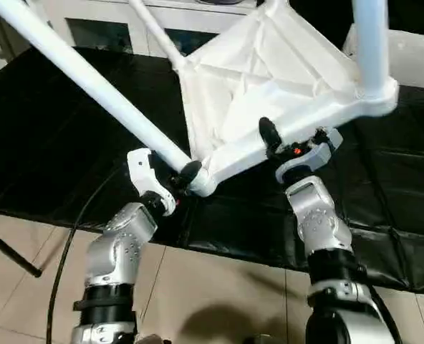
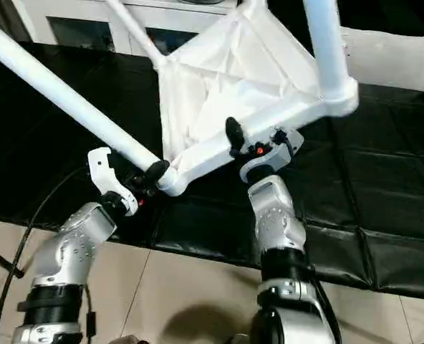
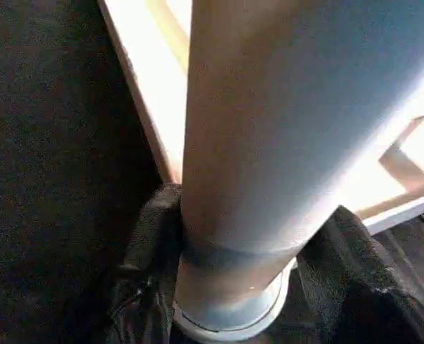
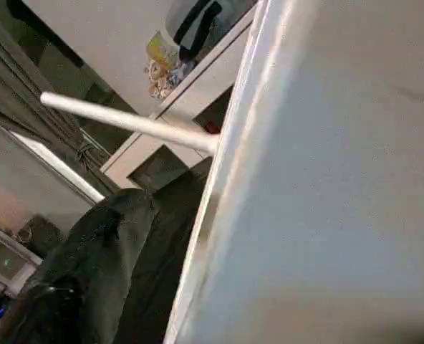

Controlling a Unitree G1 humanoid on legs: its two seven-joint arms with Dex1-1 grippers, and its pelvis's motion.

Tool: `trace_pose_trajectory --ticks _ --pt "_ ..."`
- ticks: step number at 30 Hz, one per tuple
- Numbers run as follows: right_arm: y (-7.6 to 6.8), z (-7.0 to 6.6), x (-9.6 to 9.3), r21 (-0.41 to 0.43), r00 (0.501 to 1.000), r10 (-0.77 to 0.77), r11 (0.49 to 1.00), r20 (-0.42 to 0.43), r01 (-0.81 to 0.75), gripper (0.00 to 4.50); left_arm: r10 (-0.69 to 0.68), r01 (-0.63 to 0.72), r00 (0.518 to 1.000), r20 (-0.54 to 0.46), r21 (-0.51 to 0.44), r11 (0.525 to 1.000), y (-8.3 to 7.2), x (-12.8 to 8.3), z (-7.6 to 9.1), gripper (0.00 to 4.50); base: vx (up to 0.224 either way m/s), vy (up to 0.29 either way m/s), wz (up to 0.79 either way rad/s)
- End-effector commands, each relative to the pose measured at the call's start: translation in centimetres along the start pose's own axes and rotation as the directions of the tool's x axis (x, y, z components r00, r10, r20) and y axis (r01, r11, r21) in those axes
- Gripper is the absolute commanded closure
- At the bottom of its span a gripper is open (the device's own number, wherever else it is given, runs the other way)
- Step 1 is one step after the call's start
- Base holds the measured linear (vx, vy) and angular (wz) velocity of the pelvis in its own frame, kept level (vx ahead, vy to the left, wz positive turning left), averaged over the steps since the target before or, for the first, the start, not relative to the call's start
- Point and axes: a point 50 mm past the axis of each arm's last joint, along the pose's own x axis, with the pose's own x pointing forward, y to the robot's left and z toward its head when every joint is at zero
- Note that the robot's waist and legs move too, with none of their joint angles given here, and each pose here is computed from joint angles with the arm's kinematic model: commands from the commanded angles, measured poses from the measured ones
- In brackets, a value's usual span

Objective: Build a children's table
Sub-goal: Flip table

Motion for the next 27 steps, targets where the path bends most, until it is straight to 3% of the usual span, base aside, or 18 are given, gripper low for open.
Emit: trace_pose_trajectory --ticks 1,15,21,23,27 --pt "0.9 0.6 0.8 0.007 0.999 0.036 0.999 0.022 -0.037 0.82 -0.14 0.137 0.989 -0.051 -0.058 0.989 -1.7 0.3 -1.1 2.44 0.0 0.0 0.0" --pt "1.1 0.4 1.0 0.038 0.998 0.051 0.998 0.035 -0.052 2.1 -0.13 0.129 0.989 -0.073 -0.015 0.991 -1.4 -0.2 -1.0 2.44 0.0 0.0 0.0" --pt "1.2 0.8 1.0 0.04 0.997 0.048 0.998 0.058 -0.051 2.3 -0.14 0.144 0.985 -0.104 0.032 0.989 -1.5 -0.2 -1.1 2.44 0.0 0.0 0.0" --pt "1.1 1.5 1.0 0.028 0.996 0.029 0.999 0.088 -0.031 2.34 -0.149 0.154 0.984 -0.097 0.047 0.987 -1.6 -0.4 -0.9 1.88 0.0 0.0 0.0" --pt "0.6 3.6 0.8 -0.009 0.986 -0.023 1.0 0.165 0.025 2.4 -0.171 0.18 0.982 -0.076 0.129 0.975 -1.8 -1.6 -0.4 1.47 0.0 0.0 0.0"
